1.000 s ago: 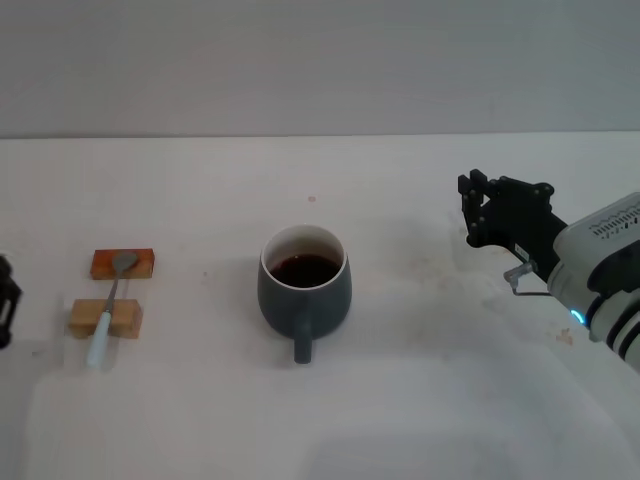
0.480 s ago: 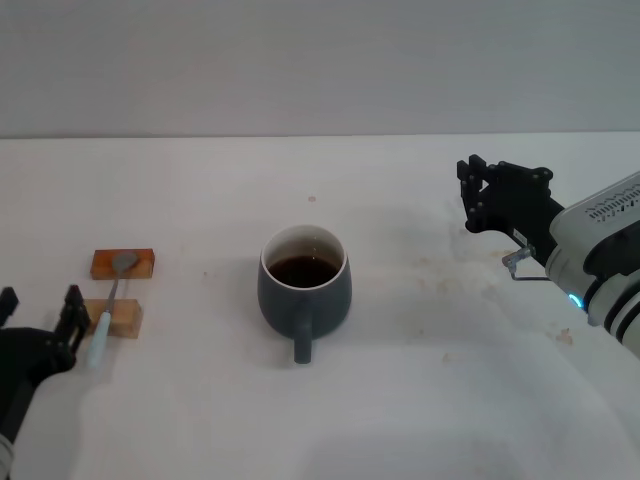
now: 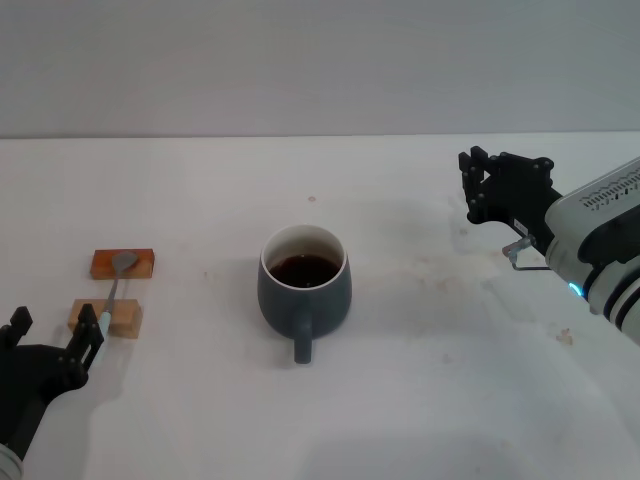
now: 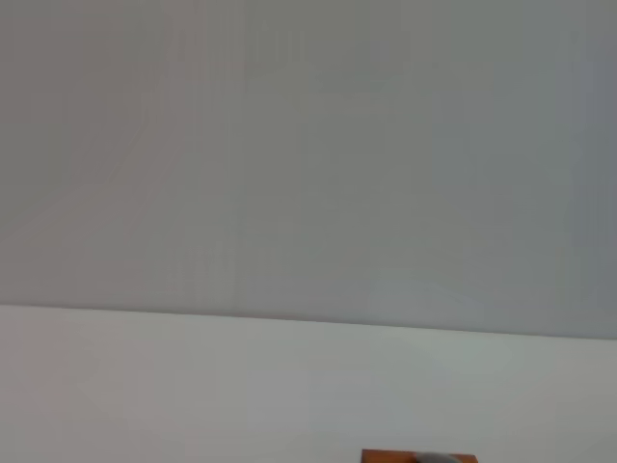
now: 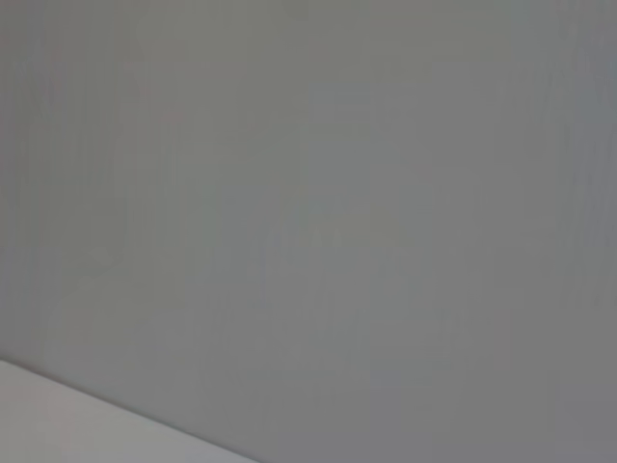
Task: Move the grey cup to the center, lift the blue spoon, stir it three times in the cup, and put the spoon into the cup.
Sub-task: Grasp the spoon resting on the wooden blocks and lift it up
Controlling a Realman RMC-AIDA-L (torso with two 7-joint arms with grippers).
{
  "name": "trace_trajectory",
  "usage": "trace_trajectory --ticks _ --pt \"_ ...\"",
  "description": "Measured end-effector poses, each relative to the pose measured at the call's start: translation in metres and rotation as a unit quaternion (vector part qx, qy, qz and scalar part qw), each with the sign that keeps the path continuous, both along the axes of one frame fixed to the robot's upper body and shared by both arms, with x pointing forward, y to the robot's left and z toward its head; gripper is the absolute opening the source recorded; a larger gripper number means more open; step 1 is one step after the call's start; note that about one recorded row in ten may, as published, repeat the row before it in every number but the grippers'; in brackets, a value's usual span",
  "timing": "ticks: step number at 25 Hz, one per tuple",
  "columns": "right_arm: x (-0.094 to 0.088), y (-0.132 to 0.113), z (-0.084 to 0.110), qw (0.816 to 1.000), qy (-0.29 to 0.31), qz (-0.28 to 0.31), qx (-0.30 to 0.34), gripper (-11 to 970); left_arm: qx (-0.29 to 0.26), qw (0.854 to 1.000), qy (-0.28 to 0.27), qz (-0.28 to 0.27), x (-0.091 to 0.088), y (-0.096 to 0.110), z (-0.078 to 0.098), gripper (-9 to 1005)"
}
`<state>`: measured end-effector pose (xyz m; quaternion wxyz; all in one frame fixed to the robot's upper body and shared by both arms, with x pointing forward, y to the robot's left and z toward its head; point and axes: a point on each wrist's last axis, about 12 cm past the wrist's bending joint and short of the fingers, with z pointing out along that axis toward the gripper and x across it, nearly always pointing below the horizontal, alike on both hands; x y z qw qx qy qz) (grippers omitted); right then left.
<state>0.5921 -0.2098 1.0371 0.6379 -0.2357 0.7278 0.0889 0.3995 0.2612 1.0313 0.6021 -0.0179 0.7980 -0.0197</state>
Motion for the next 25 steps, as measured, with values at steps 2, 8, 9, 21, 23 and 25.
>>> trace_trajectory --ticks 2,8,9,21,23,25 --pt "0.002 0.001 0.001 1.000 -0.001 0.001 -0.001 113 -0.002 1.000 0.005 -0.001 -0.001 -0.002 0.001 700" --pt "0.006 0.004 0.005 1.000 -0.003 0.005 -0.004 113 -0.014 1.000 0.016 -0.003 -0.007 -0.009 -0.001 700" --pt "0.008 0.005 0.006 1.000 -0.004 0.006 -0.005 113 -0.020 1.000 0.019 -0.001 -0.010 -0.010 -0.002 700" --pt "0.011 0.008 0.009 1.000 -0.008 0.012 -0.006 113 -0.021 0.999 0.030 -0.009 -0.014 -0.015 -0.008 699" --pt "0.011 0.009 0.009 1.000 -0.008 0.014 -0.006 113 -0.020 0.999 0.031 -0.010 -0.013 -0.015 -0.010 699" --pt "0.011 0.010 0.010 1.000 -0.009 0.015 -0.006 113 -0.020 0.999 0.029 -0.011 -0.012 -0.015 -0.011 699"
